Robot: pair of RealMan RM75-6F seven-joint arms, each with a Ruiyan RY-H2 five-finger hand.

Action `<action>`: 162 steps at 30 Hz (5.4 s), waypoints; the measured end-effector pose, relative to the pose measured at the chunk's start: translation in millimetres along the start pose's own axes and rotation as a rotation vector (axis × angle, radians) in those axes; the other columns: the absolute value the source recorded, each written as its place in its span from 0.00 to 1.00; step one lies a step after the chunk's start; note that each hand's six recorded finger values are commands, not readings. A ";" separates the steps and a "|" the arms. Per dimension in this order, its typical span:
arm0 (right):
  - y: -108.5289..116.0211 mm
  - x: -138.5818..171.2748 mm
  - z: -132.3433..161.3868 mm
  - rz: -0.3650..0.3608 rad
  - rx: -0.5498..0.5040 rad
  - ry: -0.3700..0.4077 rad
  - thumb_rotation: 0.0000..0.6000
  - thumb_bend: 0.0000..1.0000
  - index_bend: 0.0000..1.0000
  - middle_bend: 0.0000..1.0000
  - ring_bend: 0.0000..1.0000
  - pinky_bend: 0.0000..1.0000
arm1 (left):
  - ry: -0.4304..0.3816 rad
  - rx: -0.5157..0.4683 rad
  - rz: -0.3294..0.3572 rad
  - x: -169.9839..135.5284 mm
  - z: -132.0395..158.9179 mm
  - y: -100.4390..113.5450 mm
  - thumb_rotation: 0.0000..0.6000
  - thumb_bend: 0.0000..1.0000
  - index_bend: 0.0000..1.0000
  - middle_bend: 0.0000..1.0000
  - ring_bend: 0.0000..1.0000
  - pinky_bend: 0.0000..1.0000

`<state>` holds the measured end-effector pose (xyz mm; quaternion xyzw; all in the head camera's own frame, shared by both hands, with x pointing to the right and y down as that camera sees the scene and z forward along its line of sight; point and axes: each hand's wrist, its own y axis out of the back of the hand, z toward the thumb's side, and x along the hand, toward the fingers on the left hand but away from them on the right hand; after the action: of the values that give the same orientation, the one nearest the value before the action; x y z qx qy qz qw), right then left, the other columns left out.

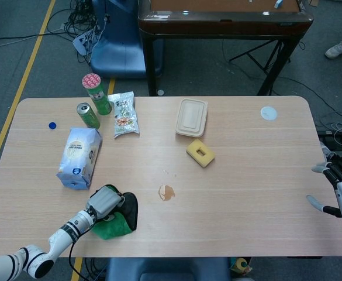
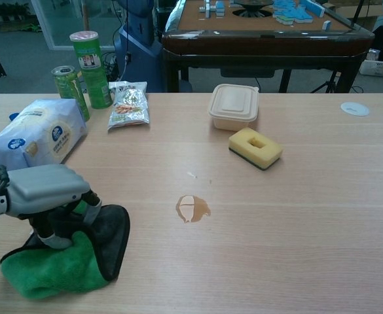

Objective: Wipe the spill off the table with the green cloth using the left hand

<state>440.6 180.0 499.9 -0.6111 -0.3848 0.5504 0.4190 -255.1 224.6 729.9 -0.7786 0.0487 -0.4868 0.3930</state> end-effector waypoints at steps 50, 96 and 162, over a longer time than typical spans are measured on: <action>-0.6 -4.6 0.8 0.000 -0.004 -0.005 1.00 0.22 0.33 0.31 0.21 0.25 | -0.208 -0.387 0.278 56.9 26.9 120.9 1.00 0.31 0.67 0.75 0.76 1.00; -4.1 -9.7 -0.7 0.012 -0.005 -0.014 1.00 0.22 0.33 0.31 0.21 0.25 | -0.135 -0.029 0.102 130.2 46.2 66.6 1.00 0.31 0.66 0.73 0.74 0.99; 0.6 -6.4 0.4 -0.007 -0.008 -0.015 1.00 0.22 0.33 0.31 0.21 0.25 | -0.321 -0.079 0.096 117.9 125.4 65.7 1.00 0.31 0.65 0.72 0.74 0.98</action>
<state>439.6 173.8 501.6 -0.6072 -0.3926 0.5519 0.4154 -73.6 196.3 744.2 -0.8581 0.0416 -0.3344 0.3875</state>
